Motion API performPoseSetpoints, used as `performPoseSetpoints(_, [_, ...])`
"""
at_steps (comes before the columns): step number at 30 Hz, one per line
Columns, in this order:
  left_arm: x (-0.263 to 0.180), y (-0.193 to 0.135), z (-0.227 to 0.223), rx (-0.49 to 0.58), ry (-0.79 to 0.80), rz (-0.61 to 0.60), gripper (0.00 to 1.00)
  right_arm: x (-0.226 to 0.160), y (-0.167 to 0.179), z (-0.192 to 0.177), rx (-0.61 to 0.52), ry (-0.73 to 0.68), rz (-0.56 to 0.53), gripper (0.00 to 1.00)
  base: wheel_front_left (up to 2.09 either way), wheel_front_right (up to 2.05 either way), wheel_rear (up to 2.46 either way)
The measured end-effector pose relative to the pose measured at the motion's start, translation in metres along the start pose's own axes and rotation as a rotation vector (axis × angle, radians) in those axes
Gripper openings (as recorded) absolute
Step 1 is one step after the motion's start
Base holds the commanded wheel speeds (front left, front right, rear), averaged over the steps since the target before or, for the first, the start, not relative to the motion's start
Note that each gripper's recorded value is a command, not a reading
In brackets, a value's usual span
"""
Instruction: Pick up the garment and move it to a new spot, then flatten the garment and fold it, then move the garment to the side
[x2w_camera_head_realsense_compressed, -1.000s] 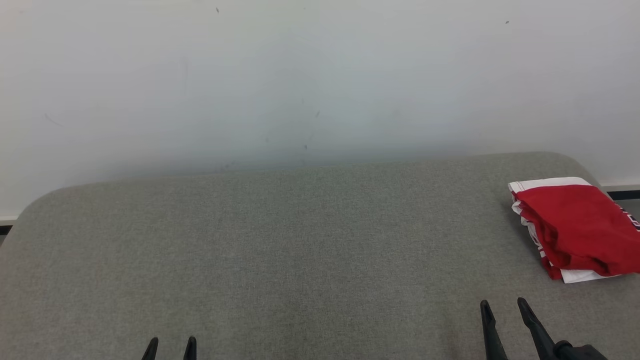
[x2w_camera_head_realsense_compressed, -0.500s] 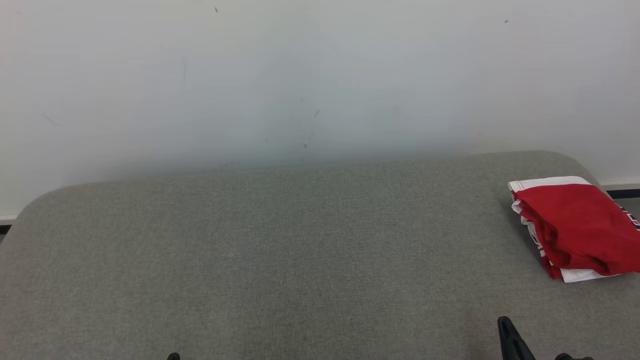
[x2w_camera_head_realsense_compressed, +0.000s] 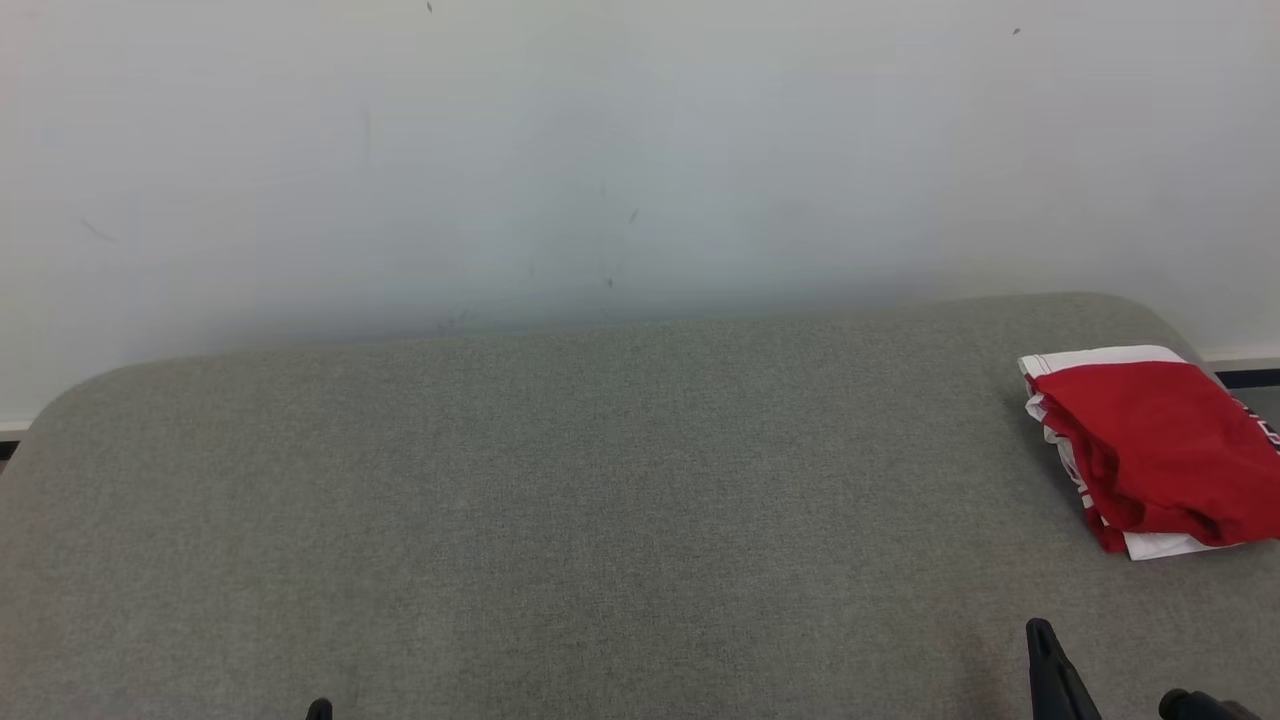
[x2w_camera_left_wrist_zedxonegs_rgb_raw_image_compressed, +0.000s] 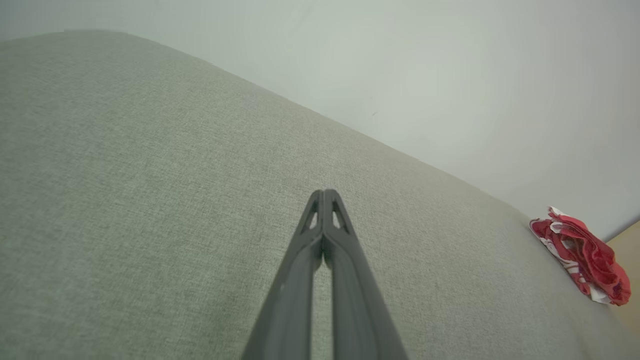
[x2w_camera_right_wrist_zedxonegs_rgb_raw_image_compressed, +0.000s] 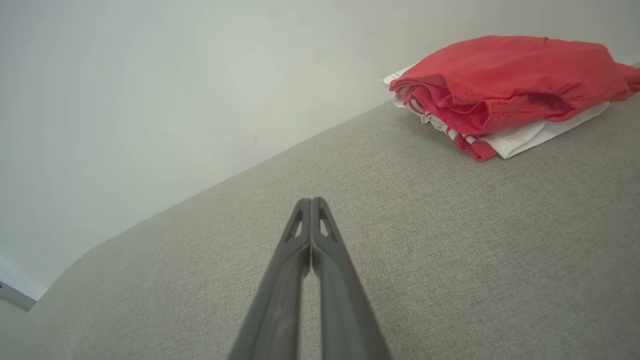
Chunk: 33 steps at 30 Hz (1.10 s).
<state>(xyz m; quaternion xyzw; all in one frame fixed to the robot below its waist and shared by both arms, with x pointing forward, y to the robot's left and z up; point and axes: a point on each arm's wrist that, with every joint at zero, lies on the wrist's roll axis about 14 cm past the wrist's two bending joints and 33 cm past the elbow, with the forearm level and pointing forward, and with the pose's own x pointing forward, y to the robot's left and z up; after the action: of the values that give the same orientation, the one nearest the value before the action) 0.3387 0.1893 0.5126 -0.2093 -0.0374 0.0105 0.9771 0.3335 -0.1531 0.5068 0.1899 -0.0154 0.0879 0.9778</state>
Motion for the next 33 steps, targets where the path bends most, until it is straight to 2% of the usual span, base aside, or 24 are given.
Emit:
performPoseSetpoints(19, [0.011, 0.008, -0.004, -0.292, 0.035, 0.047, 0.00, 0.014, -0.018, 0.007, 0.296, -0.012, -0.080, 0.00, 0.00, 0.00, 0.00])
performPoseSetpoints(33, [0.020, 0.009, -0.003, -0.457, 0.042, 0.055, 0.00, 0.019, -0.029, 0.007, 0.470, -0.016, -0.122, 0.00, 0.00, 0.00, 0.00])
